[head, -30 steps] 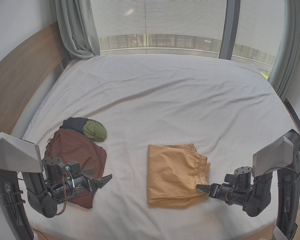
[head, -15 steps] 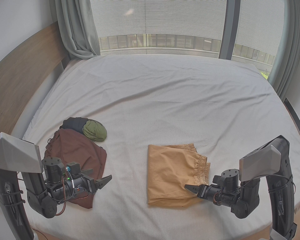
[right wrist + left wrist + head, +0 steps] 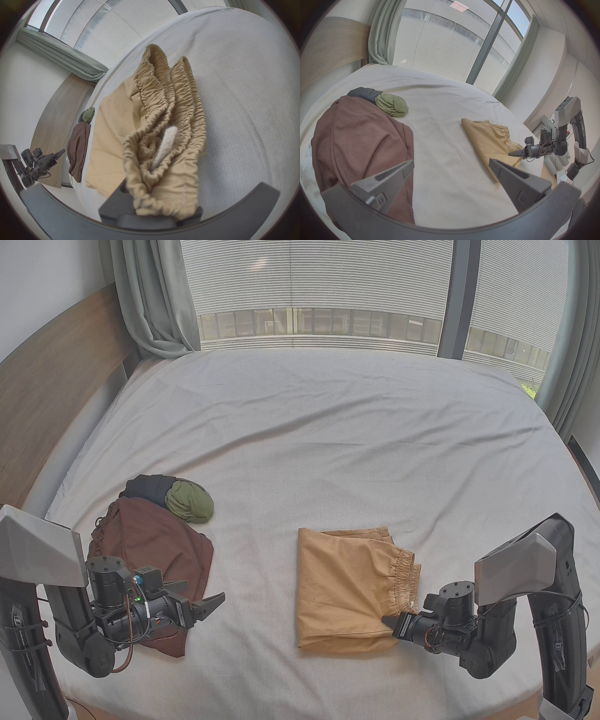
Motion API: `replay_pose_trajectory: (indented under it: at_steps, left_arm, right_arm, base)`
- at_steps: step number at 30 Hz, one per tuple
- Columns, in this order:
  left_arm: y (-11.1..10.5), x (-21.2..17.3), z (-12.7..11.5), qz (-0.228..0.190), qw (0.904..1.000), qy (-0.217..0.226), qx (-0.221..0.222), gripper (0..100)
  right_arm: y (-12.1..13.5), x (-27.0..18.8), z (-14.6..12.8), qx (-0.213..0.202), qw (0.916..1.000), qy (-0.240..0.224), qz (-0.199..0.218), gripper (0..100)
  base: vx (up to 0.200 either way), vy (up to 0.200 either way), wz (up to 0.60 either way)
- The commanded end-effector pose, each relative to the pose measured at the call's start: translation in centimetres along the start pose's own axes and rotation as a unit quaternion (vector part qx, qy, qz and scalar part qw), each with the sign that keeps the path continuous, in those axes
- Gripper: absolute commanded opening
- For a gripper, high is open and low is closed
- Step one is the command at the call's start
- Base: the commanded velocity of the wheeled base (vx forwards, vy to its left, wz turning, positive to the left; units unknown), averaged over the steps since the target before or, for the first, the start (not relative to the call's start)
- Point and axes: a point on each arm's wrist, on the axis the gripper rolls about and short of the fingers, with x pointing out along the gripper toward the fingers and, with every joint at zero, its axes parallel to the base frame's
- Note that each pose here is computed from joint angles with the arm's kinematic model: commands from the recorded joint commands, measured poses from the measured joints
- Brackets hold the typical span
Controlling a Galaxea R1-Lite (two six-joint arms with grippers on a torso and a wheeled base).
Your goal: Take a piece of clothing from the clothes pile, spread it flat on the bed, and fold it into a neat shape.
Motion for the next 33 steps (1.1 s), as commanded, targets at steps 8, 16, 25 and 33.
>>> replay_pose_trajectory:
  at_steps: [8, 16, 25, 33]
  left_arm:
    - [0.1, 0.2, -0.4, 0.001, 1.0, 0.008, -0.003, 100]
    - [0.1, 0.2, -0.5, 0.0, 0.9999, 0.01, -0.004, 100]
    - [-0.1, 0.2, -0.7, -0.001, 0.9999, 0.014, -0.004, 100]
    - [-0.3, 0.2, -0.8, -0.005, 0.9998, 0.018, -0.003, 100]
  right_arm:
    - [1.4, -0.9, 1.3, -0.005, 0.9994, -0.018, 0.028, 0]
    - [5.5, -3.8, 4.8, -0.03, 0.9906, -0.07, 0.114, 0]
    - [9.1, -6.4, 6.6, -0.057, 0.9748, -0.097, 0.192, 0]
    - [10.6, -6.3, 7.9, -0.069, 0.9652, -0.113, 0.226, 0]
  base:
    - [0.0, 0.0, 0.0]
    - [0.0, 0.0, 0.0]
    - [0.0, 0.0, 0.0]
    - [0.0, 0.0, 0.0]
